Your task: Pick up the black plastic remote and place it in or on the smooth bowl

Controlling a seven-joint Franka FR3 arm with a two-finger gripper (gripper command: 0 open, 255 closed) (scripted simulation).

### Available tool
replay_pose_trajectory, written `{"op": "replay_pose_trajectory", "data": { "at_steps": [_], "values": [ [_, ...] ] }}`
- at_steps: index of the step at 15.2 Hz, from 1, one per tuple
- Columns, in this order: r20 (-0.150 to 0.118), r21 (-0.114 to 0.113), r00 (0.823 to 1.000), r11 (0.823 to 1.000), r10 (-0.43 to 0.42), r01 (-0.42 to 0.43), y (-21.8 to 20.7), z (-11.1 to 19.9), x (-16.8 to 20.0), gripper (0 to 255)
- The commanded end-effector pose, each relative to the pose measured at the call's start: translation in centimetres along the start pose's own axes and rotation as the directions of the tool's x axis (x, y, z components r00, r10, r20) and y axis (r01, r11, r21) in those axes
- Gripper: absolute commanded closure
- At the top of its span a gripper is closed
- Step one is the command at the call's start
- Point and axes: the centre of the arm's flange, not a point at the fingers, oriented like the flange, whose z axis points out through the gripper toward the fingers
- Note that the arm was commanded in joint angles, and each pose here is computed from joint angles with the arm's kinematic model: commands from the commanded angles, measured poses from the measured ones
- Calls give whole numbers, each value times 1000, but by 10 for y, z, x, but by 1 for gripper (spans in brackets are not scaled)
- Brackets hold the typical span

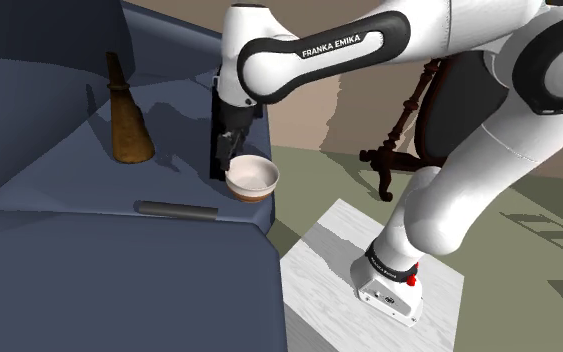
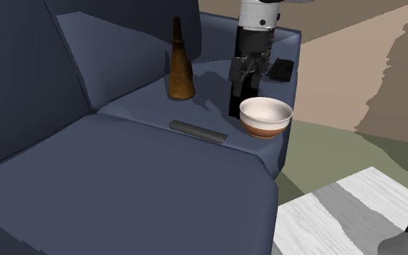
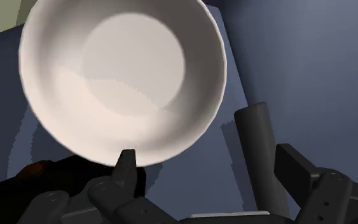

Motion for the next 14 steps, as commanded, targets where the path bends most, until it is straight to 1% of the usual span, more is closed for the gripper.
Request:
{"op": "replay_pose_trajectory", "data": {
  "at_steps": [1,5,10,11,14],
  "values": [
    [15,4,999,999,-38,38,-15,21,14,0],
    [18,5,994,994,-111,111,-47,51,44,0],
    [22,8,979,980,-201,201,-90,89,78,0],
    [22,8,979,979,-203,203,-91,90,78,0],
    [22,8,979,979,-203,203,-91,105,78,0]
  ]
}}
